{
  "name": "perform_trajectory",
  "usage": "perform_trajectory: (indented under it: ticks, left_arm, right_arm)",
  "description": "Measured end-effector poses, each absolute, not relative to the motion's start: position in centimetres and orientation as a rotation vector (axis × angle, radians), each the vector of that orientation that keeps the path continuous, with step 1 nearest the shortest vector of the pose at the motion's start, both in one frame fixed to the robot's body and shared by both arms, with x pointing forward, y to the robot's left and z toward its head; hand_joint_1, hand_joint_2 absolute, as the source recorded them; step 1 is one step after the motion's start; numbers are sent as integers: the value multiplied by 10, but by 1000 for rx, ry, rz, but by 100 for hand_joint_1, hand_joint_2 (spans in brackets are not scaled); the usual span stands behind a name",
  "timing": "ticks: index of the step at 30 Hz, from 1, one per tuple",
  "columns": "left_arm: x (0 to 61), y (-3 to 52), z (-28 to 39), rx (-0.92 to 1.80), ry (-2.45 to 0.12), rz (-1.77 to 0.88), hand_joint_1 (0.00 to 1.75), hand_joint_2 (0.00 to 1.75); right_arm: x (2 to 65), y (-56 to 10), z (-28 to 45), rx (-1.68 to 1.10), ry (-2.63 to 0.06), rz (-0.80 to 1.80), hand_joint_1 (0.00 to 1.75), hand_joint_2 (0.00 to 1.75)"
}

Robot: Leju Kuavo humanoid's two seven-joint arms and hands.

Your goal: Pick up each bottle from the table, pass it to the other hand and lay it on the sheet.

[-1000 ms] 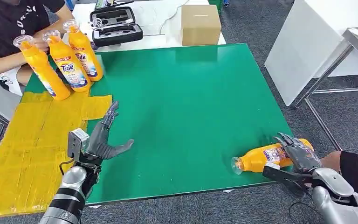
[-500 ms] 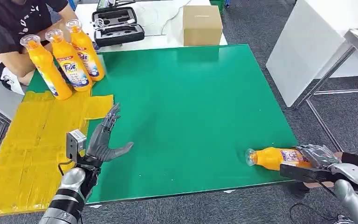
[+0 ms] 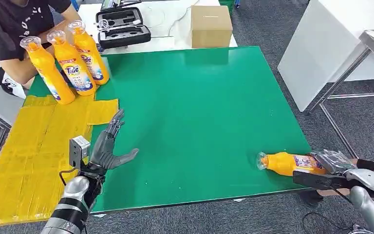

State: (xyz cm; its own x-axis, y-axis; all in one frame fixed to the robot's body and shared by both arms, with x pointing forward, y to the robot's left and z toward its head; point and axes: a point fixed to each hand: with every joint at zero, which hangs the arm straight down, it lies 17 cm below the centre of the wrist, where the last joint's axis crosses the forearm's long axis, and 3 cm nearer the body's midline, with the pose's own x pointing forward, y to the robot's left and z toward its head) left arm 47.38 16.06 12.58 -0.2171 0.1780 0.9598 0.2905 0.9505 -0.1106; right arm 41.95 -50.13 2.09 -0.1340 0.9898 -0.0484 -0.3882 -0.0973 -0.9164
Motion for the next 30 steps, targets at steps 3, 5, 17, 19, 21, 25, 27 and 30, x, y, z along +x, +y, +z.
perform_trajectory:
  ticks: [3,5,17,19,21,25,27,30]
  left_arm:
    - [474,161,126,-348,-1800,-107,0,175]
    - [474,160,125,-344,-1794,-110,0,175]
    - [473,136,125,-351,-1770,-143,0,175]
    - [473,132,127,-361,-1769,-156,0,175]
    - [474,125,132,-384,-1773,-173,0,175]
    - [477,110,143,-417,-1784,-203,0,175]
    - [478,102,147,-434,-1786,-220,0,175]
    - [480,93,153,-451,-1791,-235,0,175]
  right_arm:
    - [421,-501,23,-904,-959,1515,175,175]
    - [433,-483,33,-976,-1051,1503,175,175]
    - [495,-297,140,-850,-1792,722,175,175]
    - [497,-281,148,-781,-1839,650,175,175]
    - [498,-265,155,-700,-1879,577,175,175]
    - [500,-230,166,-549,-1945,471,175,175]
    - [502,-214,169,-453,-1962,411,175,175]
    - [503,-197,170,-379,-1967,370,175,175]
